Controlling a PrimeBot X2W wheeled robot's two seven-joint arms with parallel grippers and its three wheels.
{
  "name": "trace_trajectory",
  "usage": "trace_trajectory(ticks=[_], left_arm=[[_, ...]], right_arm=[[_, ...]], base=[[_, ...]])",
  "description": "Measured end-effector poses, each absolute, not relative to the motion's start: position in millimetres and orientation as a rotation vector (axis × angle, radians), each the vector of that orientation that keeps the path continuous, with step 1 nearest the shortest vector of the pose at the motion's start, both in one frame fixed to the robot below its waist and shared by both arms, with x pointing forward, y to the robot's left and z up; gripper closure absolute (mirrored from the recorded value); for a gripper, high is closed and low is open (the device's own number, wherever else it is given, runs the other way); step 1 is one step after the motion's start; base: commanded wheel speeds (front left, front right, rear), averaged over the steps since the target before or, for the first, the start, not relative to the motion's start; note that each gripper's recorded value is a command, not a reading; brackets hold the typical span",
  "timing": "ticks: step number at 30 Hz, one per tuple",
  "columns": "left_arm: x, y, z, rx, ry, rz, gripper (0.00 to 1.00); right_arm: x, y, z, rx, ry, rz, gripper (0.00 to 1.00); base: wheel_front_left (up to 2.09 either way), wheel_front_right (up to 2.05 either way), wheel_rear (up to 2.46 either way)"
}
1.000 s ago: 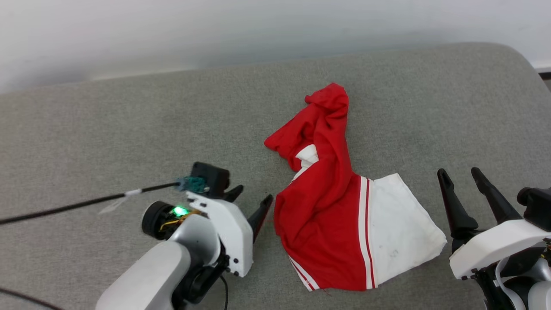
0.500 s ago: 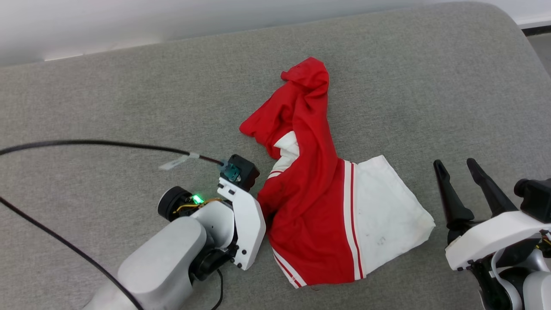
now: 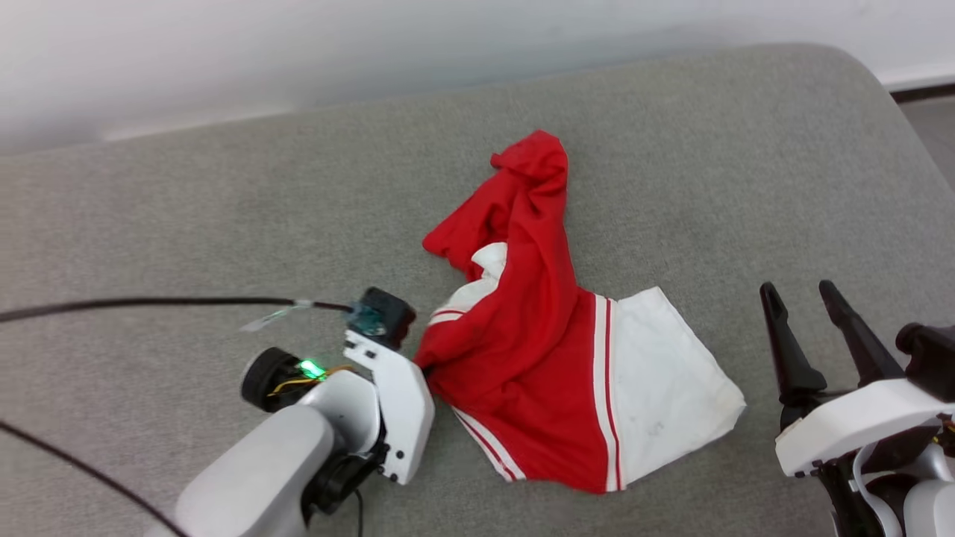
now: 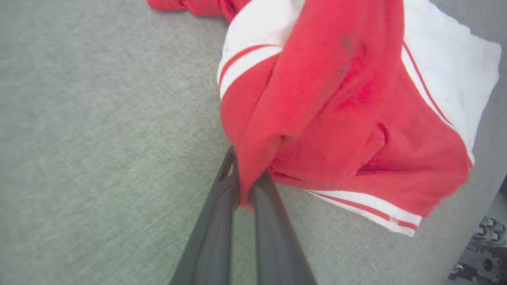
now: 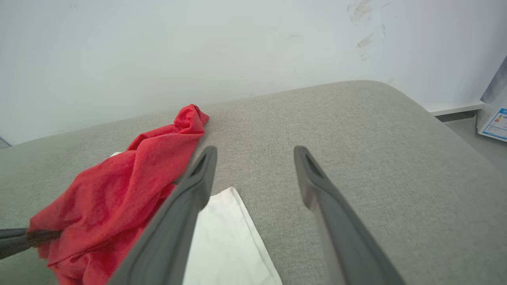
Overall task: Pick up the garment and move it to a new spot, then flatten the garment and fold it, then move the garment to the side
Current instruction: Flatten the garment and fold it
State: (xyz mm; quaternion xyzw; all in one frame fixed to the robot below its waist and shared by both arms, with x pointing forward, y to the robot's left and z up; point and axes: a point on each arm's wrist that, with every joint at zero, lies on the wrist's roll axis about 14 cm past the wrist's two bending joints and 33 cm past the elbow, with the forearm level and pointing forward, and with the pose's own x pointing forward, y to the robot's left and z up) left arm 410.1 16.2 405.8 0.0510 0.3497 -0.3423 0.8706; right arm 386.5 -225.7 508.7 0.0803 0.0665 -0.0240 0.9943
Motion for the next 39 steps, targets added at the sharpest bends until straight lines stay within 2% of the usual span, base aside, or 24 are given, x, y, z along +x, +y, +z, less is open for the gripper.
trace_trajectory(ticks=[7, 11, 17, 22, 23, 24, 25, 39], left_arm=[[412, 65, 462, 0.067, 0.526, -0.523, 1.00], [395, 97, 474, 0.031, 0.489, -0.396, 1.00], [338, 120, 438, -0.089, 0.644, -0.266, 1.00], [297, 103, 406, -0.252, 0.785, -0.245, 1.00], [292, 99, 403, -0.283, 0.800, -0.246, 0.73], [288, 95, 400, -0.305, 0.809, -0.245, 0.18], [288, 94, 399, -0.318, 0.806, -0.243, 0.00], [356, 137, 486, -0.235, 0.384, -0.183, 0.00]], right_arm=[[382, -213, 518, 0.173, 0.108, -0.010, 0.00], [382, -204, 522, 0.180, 0.098, 0.016, 0.00], [382, -195, 525, 0.172, 0.101, 0.044, 0.00], [382, -195, 528, 0.165, 0.098, 0.048, 0.00], [381, -195, 529, 0.164, 0.097, 0.050, 0.00], [381, -194, 529, 0.164, 0.095, 0.053, 0.00], [380, -193, 530, 0.164, 0.093, 0.055, 0.00], [366, -190, 534, 0.178, 0.081, 0.062, 0.00]], base=[[0.00, 0.00, 0.00], [0.00, 0.00, 0.00], [0.00, 0.00, 0.00], [0.00, 0.00, 0.00], [0.00, 0.00, 0.00], [0.00, 0.00, 0.00], [0.00, 0.00, 0.00], [0.00, 0.00, 0.00]])
